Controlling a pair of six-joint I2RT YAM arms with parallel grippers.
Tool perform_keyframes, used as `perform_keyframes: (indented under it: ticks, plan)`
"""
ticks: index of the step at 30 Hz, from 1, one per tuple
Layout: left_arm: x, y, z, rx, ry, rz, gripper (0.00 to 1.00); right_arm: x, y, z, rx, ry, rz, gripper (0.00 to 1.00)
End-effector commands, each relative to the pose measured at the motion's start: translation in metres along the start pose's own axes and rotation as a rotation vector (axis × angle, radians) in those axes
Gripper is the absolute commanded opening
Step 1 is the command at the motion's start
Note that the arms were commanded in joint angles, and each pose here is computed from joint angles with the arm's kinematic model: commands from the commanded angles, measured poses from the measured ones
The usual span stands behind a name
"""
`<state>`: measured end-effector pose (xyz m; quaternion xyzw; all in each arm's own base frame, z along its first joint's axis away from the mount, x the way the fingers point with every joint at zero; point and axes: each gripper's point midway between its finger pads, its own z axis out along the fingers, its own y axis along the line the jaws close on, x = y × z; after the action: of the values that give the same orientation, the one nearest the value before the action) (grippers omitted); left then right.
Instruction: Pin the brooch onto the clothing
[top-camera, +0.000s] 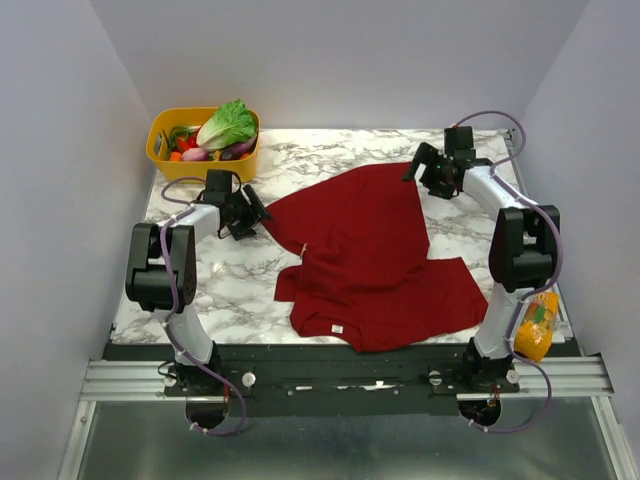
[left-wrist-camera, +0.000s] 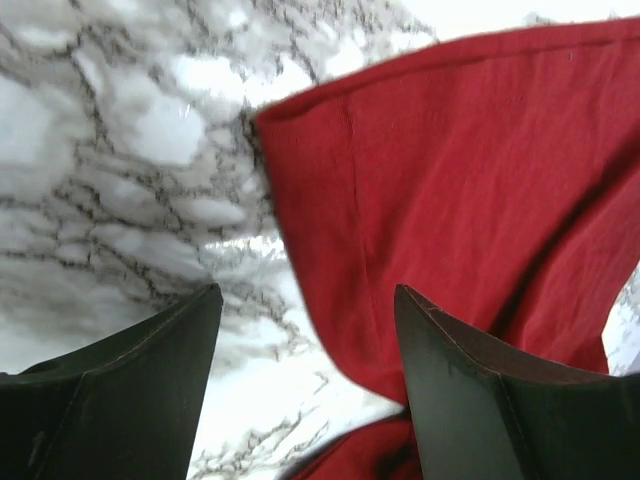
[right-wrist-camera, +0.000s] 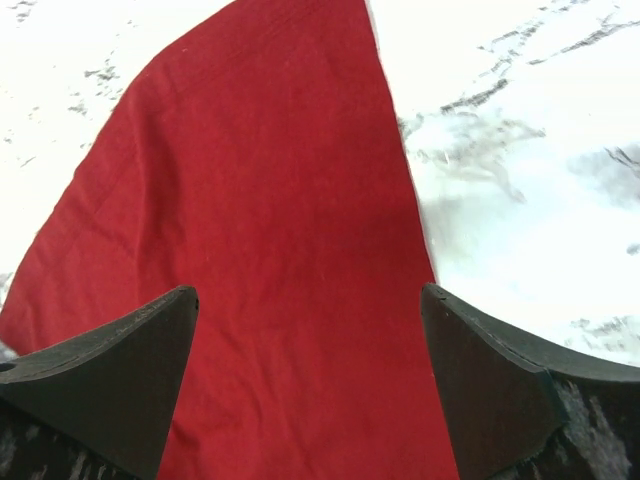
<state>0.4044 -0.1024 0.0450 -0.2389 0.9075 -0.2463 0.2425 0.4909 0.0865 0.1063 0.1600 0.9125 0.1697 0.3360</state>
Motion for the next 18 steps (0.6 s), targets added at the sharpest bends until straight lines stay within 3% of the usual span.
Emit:
perform_keyframes:
  ticks: [1,15,18]
  plan:
    - [-0.003,0.016,0.015,-0.087,0.003,0.019,0.78,0.022,-0.019,0.021,0.097,0.120,0.025,1.00]
    - [0.013,0.007,0.044,-0.238,0.090,0.136,0.73,0.018,-0.035,0.050,0.166,0.201,0.040,0.98]
    - [0.016,0.003,0.050,-0.255,0.107,0.159,0.66,0.015,-0.031,0.056,0.155,0.224,0.027,0.96]
